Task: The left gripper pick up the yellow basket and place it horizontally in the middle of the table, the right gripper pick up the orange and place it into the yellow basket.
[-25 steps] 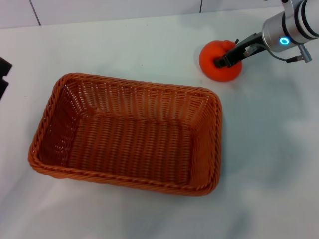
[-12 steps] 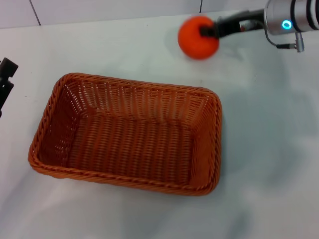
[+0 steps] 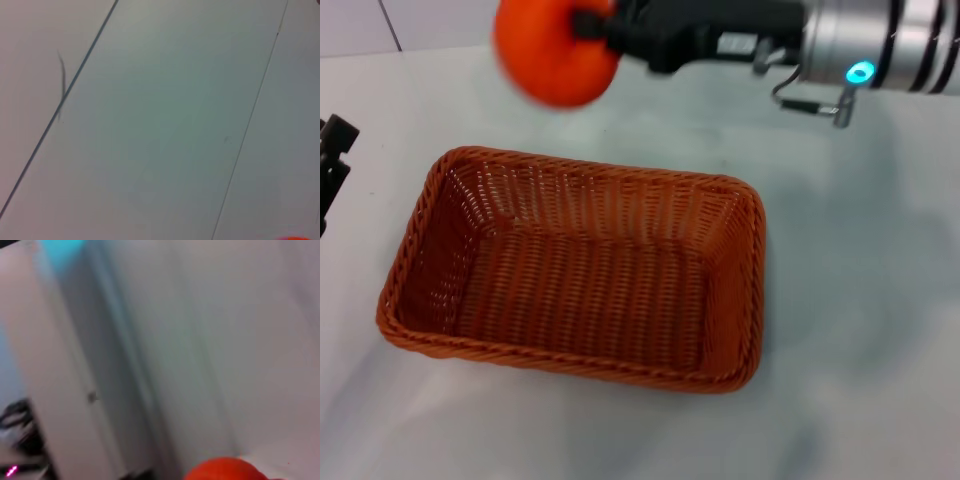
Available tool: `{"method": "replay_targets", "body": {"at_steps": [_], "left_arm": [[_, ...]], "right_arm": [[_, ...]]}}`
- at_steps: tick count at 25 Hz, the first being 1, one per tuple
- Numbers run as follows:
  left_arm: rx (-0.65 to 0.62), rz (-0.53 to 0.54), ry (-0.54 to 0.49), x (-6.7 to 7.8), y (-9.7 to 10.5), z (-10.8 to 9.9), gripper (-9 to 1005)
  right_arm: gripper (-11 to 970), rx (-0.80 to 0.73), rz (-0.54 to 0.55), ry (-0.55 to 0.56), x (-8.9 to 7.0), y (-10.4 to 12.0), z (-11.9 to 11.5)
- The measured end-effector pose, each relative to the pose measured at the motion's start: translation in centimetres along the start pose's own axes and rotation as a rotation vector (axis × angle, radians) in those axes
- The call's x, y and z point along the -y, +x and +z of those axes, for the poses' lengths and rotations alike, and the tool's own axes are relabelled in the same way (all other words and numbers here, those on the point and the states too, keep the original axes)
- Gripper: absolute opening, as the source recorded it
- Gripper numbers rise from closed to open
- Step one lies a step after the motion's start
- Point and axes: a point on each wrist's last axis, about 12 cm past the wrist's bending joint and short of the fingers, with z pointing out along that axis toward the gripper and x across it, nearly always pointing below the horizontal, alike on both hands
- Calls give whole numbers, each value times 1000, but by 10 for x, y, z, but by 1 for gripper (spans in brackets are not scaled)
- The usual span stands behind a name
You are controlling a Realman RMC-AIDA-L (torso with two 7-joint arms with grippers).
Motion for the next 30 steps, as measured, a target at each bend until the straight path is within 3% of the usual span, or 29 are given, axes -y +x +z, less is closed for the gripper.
{"method": "replay_targets", "body": {"at_steps": [3,9,17,21,26,27,29,30], "left_arm": [[2,0,2,0,0,1,537],[3,-5,-2,0,1,3,537],[13,-10,-11,1,2,3,537],[25,-14,-35,-1,3,2,536],[58,-14,-75,-2,2,-3,536],[101,4,-121,-1,3,-9,536],[144,47,-171,-1,2,-14,536],[162,71,-195,-1,2,-18,536]], "right_arm": [[131,50,-13,39,5,-6,10],[222,148,-35,83,12,-16,23],[467,147,-38,57,8,-20,11],[668,118,-50,29,6,-24,0],[827,-69,-105,-98,-1,-35,-27],[855,-116,-118,-134,-3,-40,-32],[879,-207,-151,-223,-6,-48,-41],[877,-285,-193,-338,-10,-57,-51]]}}
